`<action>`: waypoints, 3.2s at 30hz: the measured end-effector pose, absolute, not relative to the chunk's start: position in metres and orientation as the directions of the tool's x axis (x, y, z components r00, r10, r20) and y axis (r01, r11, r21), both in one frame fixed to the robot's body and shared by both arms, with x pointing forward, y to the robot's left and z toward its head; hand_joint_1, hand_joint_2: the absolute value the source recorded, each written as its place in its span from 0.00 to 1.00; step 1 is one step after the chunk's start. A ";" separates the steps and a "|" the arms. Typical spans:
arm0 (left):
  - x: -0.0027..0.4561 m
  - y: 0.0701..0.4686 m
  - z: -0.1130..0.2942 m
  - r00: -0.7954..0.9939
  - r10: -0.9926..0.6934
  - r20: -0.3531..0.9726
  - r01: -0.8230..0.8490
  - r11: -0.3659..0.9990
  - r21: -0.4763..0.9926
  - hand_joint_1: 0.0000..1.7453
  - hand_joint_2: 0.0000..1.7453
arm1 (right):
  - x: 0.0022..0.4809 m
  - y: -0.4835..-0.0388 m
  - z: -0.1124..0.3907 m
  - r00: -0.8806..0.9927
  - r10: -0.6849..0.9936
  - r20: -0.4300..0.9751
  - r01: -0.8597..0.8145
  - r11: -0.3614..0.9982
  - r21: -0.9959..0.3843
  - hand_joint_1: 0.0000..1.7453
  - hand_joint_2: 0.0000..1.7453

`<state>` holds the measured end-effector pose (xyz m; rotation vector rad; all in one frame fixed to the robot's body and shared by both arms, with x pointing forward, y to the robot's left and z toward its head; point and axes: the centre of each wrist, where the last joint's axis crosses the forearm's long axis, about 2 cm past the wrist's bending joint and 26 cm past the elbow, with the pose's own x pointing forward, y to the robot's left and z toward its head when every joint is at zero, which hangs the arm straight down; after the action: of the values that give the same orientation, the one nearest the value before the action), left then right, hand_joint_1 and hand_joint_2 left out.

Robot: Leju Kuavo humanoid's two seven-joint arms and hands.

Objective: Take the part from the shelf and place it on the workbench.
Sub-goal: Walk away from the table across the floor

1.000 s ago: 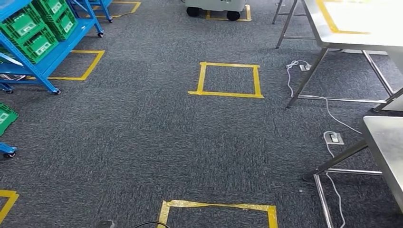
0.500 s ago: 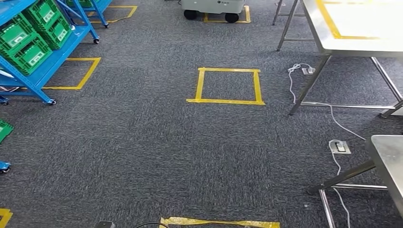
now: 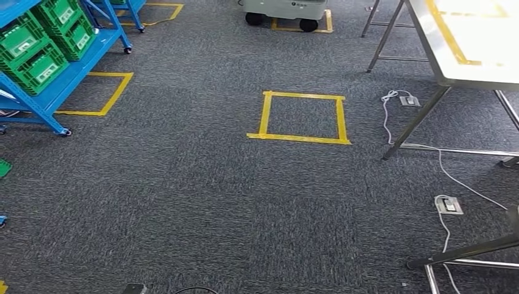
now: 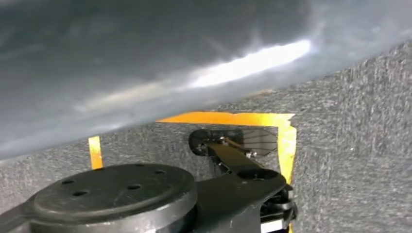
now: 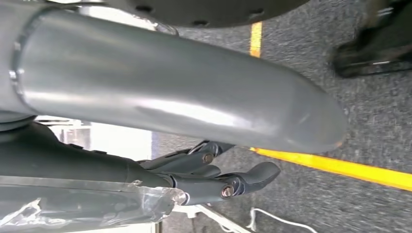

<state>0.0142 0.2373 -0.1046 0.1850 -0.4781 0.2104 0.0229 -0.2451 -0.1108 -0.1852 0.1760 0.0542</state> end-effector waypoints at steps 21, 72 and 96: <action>0.015 0.235 -0.104 0.864 0.157 0.478 -0.243 0.962 0.122 0.00 0.00 | 0.021 -0.246 -0.111 0.978 0.116 -0.174 -0.158 0.956 -0.249 0.00 0.00; 0.021 0.230 -0.106 0.883 0.148 0.446 -0.224 0.967 0.122 0.00 0.00 | 0.019 -0.250 -0.111 0.971 0.153 -0.182 -0.204 0.930 -0.305 0.00 0.00; 0.021 0.232 -0.106 0.873 0.178 0.455 -0.249 0.963 0.099 0.00 0.00 | 0.022 -0.249 -0.110 0.970 0.184 -0.160 -0.228 0.916 -0.331 0.00 0.00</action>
<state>0.0214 0.2315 -0.1065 0.1571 -0.4593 0.2240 0.0221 -0.2489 -0.1102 -0.3549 0.1271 0.2126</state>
